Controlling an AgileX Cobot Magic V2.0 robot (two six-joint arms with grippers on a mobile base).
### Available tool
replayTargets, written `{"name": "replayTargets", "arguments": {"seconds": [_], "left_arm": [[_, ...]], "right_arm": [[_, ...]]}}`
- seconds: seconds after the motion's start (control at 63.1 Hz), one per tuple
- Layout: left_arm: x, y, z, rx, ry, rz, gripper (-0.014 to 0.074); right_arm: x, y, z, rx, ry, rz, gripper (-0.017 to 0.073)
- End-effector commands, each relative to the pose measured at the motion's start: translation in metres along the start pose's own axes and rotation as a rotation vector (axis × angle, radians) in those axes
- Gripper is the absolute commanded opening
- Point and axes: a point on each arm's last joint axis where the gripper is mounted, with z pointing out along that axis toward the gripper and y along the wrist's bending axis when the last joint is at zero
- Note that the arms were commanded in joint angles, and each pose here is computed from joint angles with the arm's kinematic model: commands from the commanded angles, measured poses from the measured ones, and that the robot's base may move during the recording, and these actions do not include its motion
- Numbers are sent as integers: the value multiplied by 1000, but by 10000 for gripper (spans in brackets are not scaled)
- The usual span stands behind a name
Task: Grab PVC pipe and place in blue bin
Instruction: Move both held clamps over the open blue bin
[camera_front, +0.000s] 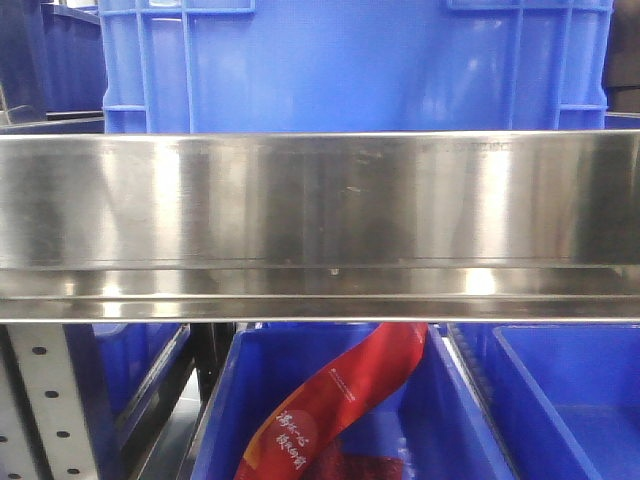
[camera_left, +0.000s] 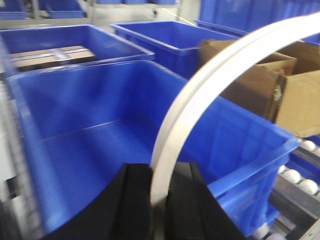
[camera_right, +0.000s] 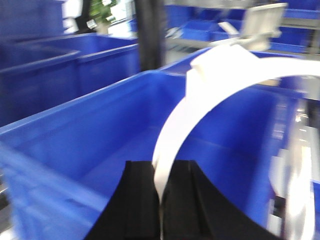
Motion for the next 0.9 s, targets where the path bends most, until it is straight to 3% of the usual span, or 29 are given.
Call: {"name": "replayTargets", "arguments": {"seconds": [0.0, 0.079, 0.174, 0.428, 0.665, 0.887], "left_arm": [[-12, -8, 13, 31, -33, 22, -111], [-18, -13, 24, 46, -41, 43, -111], [-22, -18, 39, 43, -38, 27, -111], [-30, -20, 79, -83, -35, 6, -111], [-33, -13, 109, -221, -21, -4, -111], [-24, -13, 131, -225, 4, 6, -111]], "right_arm": [[-2, 7, 9, -32, -20, -28, -154], [1, 10, 20, -46, -4, -30, -154], [5, 10, 30, -46, 7, -30, -154], [-3, 11, 60, -44, 1, -29, -154], [-10, 13, 108, -41, 85, -31, -154], [-22, 13, 144, -30, 113, -51, -154]]}}
